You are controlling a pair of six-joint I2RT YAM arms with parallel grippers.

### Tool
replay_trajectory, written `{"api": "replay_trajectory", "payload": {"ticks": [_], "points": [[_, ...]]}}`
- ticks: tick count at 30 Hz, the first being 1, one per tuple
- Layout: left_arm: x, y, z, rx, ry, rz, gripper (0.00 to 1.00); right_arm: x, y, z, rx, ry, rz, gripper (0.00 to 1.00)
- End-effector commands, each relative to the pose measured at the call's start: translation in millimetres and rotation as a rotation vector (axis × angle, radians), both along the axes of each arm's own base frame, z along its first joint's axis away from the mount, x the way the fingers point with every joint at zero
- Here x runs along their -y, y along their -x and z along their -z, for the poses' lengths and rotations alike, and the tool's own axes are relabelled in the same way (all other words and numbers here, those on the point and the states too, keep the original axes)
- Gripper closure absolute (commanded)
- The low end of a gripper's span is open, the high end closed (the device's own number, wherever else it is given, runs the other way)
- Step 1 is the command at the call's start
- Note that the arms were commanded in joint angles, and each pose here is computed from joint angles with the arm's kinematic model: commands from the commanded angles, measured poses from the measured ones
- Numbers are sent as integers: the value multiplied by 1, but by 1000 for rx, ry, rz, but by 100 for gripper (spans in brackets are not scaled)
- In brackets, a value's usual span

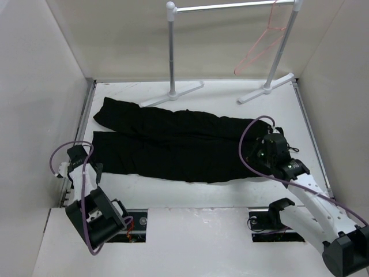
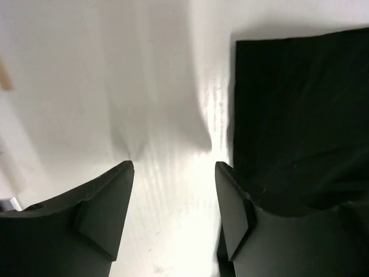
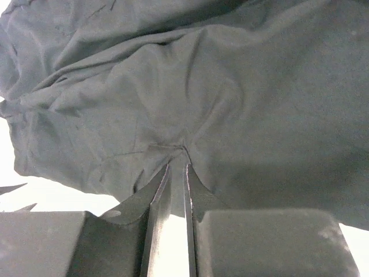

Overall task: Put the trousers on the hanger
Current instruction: Flatten out the trousers at the center of the board, then fold the trousers at the center of the board.

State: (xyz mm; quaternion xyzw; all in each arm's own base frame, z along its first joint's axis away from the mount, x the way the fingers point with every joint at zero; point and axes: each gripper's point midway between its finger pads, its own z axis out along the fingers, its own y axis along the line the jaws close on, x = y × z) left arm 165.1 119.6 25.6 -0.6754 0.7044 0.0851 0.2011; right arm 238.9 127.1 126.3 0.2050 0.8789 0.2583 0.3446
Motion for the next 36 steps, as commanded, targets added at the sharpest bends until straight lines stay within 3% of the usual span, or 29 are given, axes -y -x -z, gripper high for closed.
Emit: {"api": "replay_trajectory", "payload": {"ticks": [1, 4, 6, 10, 18, 22, 29, 36], "points": [[-11, -27, 2, 100, -4, -10, 43, 10, 6, -2, -6, 5, 29, 78], [-14, -40, 6, 132, -3, -20, 45, 31, 10, 3, -26, 28, 123, 53], [-13, -41, 11, 120, 2, -33, 52, 53, 14, 11, -56, 47, 228, 39], [-16, -37, 24, 74, 4, -61, 64, 94, 18, 20, -102, 54, 432, 39], [-17, -54, 16, 150, -13, -94, 88, 159, 41, 41, -279, 134, 762, 42], [-14, -59, 8, 162, -20, -89, 92, 195, 53, 51, -342, 272, 911, 48], [2, -75, 5, 185, 3, -78, 96, 197, 37, 66, -365, 274, 924, 61], [-5, -77, -18, 199, -32, -88, 100, 196, 23, 70, -320, 232, 872, 91]]}}
